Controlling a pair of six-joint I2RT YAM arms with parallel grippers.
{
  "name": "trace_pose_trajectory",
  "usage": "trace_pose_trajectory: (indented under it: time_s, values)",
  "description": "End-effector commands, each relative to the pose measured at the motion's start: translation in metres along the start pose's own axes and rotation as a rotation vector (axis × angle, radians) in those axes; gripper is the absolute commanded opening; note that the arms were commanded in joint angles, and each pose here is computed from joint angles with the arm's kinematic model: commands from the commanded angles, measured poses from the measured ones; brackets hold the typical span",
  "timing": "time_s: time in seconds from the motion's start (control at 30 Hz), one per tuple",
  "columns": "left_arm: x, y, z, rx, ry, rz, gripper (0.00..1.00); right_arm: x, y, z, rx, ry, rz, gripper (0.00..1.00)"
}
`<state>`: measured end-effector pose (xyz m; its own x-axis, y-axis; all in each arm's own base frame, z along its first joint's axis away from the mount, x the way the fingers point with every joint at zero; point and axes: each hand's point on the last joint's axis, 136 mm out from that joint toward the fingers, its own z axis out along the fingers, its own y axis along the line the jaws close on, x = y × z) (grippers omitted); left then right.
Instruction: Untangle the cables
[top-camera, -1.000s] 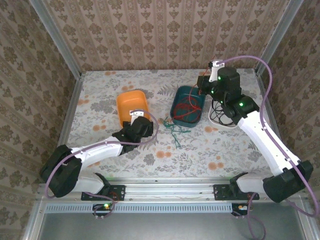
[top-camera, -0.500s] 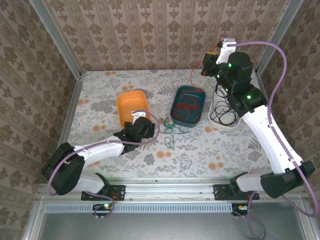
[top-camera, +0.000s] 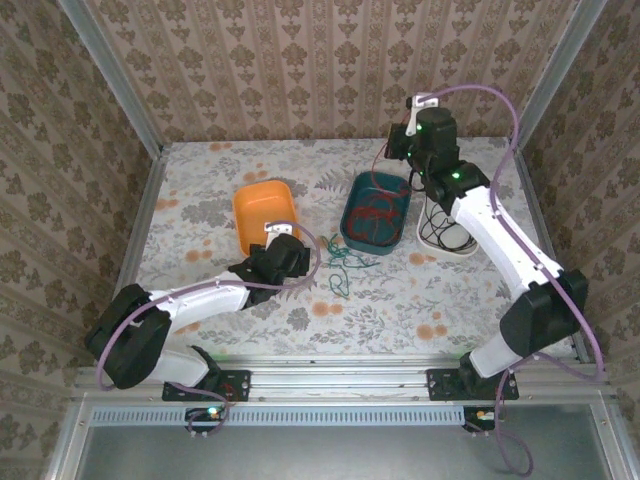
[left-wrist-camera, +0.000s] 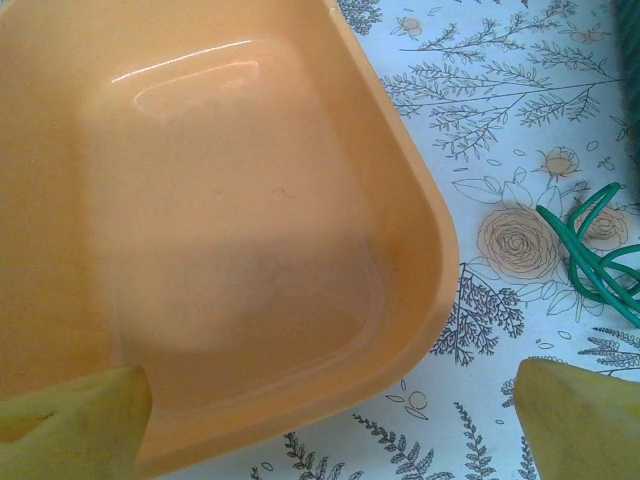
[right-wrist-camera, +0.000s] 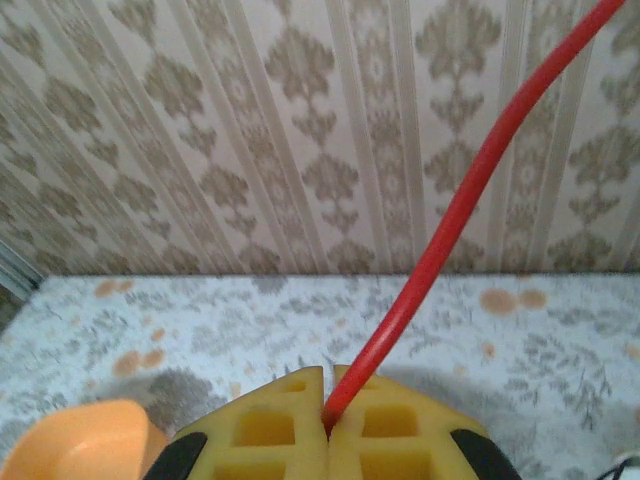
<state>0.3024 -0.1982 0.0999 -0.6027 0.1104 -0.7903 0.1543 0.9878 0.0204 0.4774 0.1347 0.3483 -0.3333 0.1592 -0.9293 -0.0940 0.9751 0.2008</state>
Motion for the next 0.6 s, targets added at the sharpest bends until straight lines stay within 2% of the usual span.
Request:
trace_pose_trajectory:
  time_s: [0.0,0.13,0.4,0.57]
  values:
    - [-0.012,-0.004,-0.005,0.011,-0.031,-0.004,0.95,-0.006,-0.006,0.002,0.032,-0.031,0.017,0.00]
    - [-0.010,-0.002,-0.005,0.006,-0.027,-0.002,0.95,-0.007,-0.006,0.002,0.041,-0.038,0.003,0.00]
    - [-0.011,-0.002,-0.005,-0.001,-0.031,-0.003,0.95,-0.072,-0.003,-0.036,0.061,-0.201,-0.031,0.00]
    - [-0.012,-0.002,-0.005,0.000,-0.030,-0.008,0.95,-0.095,0.000,-0.056,0.059,-0.266,-0.048,0.00]
